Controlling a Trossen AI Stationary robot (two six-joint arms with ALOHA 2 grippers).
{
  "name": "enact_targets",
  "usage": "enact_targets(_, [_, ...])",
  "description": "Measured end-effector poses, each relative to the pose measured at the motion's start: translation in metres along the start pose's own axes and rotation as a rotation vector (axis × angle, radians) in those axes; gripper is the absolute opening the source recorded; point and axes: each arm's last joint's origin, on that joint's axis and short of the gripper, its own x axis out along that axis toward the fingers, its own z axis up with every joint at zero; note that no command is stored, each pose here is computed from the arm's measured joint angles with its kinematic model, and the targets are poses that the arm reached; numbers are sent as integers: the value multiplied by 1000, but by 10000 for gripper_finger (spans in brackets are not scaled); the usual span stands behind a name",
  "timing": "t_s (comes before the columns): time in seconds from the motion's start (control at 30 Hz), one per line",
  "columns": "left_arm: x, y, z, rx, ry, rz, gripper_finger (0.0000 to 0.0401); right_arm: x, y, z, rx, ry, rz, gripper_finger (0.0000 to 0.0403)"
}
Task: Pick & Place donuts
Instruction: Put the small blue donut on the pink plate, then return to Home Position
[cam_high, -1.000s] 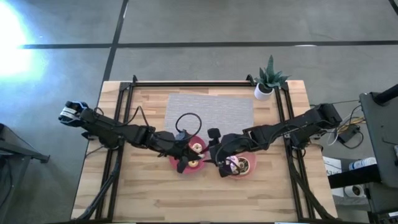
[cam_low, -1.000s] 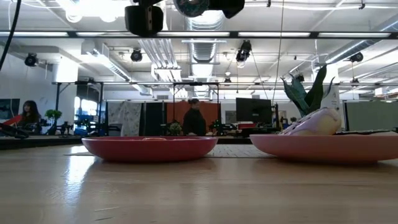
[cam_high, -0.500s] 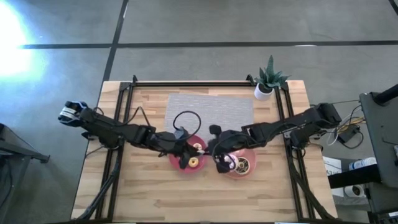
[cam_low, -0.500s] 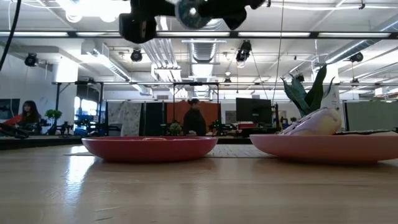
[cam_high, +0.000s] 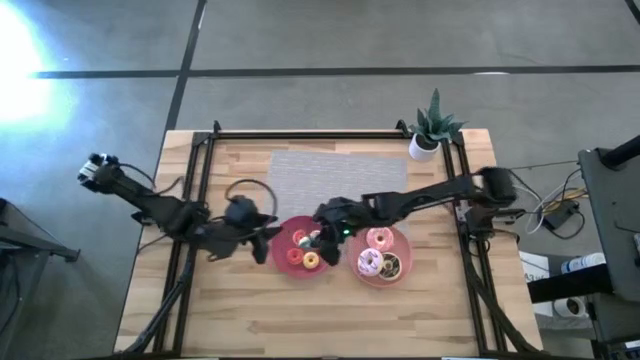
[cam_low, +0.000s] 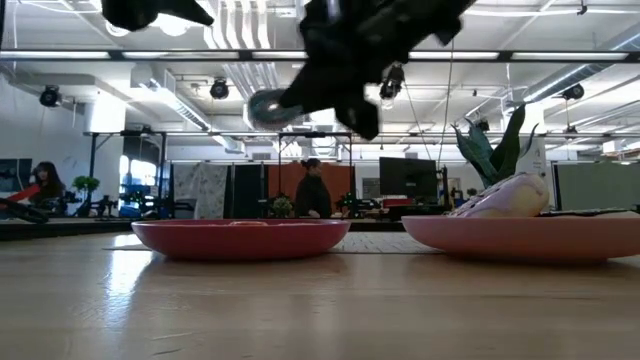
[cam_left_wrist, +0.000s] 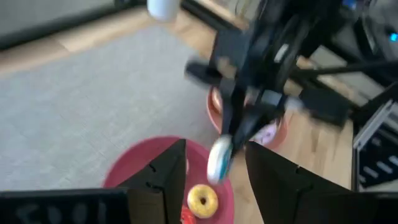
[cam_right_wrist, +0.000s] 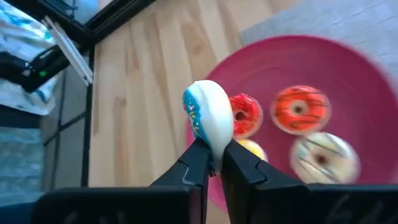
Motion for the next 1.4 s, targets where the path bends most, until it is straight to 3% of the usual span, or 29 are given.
enact_targets(0.17, [-27, 3, 0, -10, -73, -5, 139, 44, -6, 16, 58, 28, -2, 24])
enact_targets(0.47, [-37, 10, -7, 17, -32, 25, 139, 112, -28, 40, 193, 145, -55, 24])
enact_targets(0.7, [-44, 23, -12, 82, 22, 86, 139, 133, -34, 50, 265, 232, -120, 24])
enact_targets(0.87, [-49, 30, -10, 109, 3, 122, 139, 132, -31, 58, 248, 299, -179, 41])
enact_targets(1.2, [-59, 41, -3, 120, -42, 136, 139, 123, -25, 70, 165, 299, -293, 129])
enact_targets(1.4, [-58, 41, -5, 132, -21, 142, 139, 101, -19, 79, 0, 252, -436, 163])
